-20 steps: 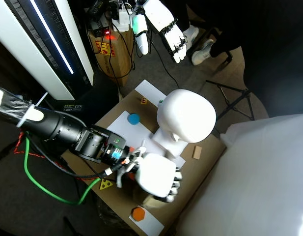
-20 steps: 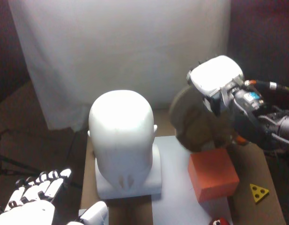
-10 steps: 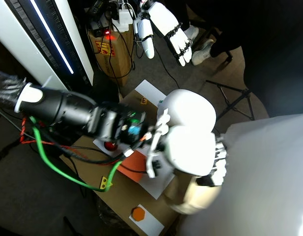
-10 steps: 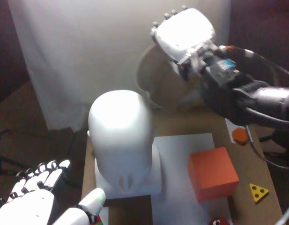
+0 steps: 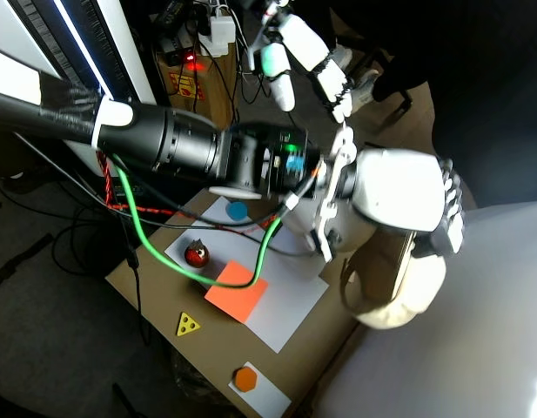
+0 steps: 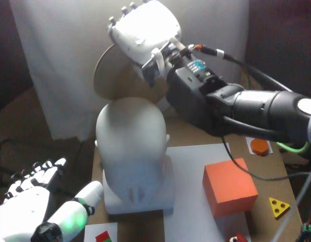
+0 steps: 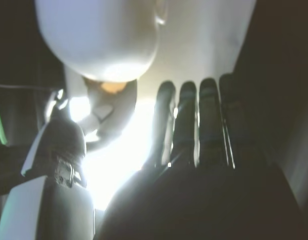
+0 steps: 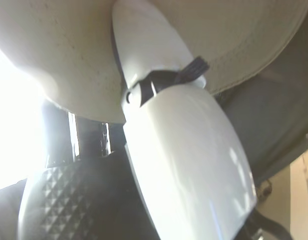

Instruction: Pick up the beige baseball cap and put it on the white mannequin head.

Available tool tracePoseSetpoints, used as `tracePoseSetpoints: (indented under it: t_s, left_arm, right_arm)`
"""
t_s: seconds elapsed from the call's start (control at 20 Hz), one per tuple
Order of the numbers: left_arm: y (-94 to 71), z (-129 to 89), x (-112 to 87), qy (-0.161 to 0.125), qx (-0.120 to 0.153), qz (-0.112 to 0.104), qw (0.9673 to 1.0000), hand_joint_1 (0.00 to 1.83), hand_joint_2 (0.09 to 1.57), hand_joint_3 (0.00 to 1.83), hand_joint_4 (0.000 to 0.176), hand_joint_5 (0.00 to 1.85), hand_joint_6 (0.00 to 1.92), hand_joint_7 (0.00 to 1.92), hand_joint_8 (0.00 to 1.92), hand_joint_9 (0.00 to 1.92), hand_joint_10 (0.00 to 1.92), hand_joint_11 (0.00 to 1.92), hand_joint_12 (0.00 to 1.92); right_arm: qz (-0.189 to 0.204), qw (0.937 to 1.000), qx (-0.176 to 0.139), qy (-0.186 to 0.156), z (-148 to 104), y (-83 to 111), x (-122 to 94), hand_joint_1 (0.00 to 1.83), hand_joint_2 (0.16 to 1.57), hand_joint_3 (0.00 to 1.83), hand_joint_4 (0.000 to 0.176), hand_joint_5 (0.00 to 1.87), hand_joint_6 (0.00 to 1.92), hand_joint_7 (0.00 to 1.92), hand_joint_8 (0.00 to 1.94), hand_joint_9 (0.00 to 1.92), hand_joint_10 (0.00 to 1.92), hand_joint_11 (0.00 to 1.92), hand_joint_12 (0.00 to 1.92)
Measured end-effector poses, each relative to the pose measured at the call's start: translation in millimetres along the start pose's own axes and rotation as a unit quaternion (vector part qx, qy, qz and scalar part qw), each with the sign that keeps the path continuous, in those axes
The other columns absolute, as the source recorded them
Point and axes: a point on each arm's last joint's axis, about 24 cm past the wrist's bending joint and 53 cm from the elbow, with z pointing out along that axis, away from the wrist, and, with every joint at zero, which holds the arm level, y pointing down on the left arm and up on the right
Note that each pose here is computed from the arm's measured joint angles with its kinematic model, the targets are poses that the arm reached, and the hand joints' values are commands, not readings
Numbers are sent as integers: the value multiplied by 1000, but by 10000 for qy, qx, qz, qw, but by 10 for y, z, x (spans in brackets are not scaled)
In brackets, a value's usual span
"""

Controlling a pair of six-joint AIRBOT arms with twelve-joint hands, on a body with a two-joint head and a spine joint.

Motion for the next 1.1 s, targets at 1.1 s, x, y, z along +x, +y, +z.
tracePoseSetpoints:
  t_s: [1.1]
  left_arm:
    - [86, -107, -76, -268, -206, -645, 9973, 0, 1177, 0, 0, 164, 1, 134, 2, 118, 2, 0, 427]
  right_arm:
    - [356, 9973, -328, 546, -1543, 530, 576, 1369, 1145, 0, 0, 830, 1034, 937, 1024, 899, 1369, 936, 1399]
